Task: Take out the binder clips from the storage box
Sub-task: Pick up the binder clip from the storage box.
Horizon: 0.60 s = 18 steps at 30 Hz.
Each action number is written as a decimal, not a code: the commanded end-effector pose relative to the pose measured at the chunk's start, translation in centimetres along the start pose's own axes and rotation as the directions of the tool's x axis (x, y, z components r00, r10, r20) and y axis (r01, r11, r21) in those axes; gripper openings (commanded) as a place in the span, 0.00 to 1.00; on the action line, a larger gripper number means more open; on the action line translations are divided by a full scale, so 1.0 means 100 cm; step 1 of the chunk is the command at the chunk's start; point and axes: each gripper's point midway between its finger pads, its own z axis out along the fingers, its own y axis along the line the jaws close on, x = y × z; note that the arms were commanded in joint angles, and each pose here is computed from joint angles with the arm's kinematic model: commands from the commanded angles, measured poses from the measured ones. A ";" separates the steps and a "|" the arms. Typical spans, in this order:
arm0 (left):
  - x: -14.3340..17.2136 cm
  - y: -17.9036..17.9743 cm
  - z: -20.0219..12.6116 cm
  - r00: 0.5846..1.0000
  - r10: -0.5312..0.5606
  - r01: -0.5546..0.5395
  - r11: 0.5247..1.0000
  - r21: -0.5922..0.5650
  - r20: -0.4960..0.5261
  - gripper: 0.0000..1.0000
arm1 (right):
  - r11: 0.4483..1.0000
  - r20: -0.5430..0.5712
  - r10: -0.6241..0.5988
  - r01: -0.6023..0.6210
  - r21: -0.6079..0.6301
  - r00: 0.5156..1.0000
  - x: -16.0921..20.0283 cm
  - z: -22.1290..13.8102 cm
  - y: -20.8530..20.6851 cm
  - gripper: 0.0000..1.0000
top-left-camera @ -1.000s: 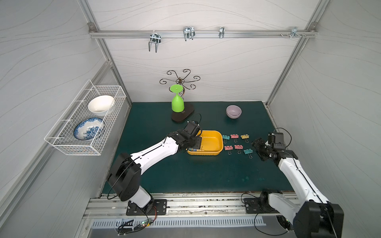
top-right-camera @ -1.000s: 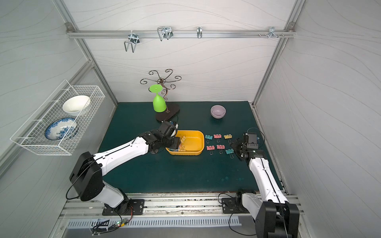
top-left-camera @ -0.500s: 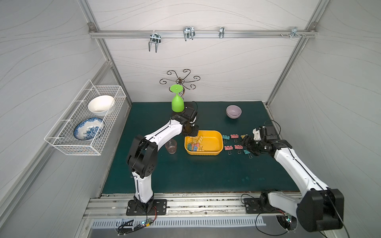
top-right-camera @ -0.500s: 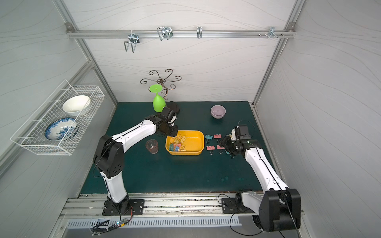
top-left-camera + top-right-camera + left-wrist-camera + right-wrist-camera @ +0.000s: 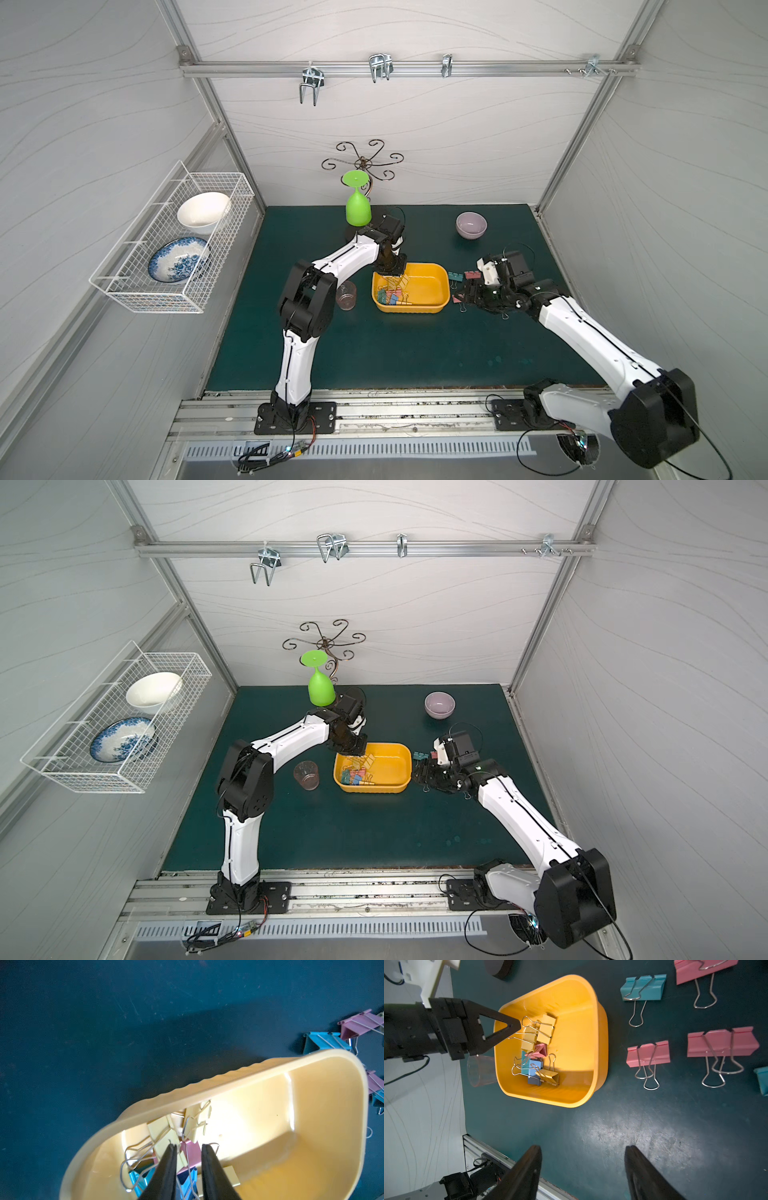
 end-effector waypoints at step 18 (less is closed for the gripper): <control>-0.020 -0.021 0.010 1.000 -0.018 0.018 0.994 0.107 0.004 0.02 | 0.998 -0.050 0.029 -0.026 0.050 0.998 0.010 0.011 -0.008 0.67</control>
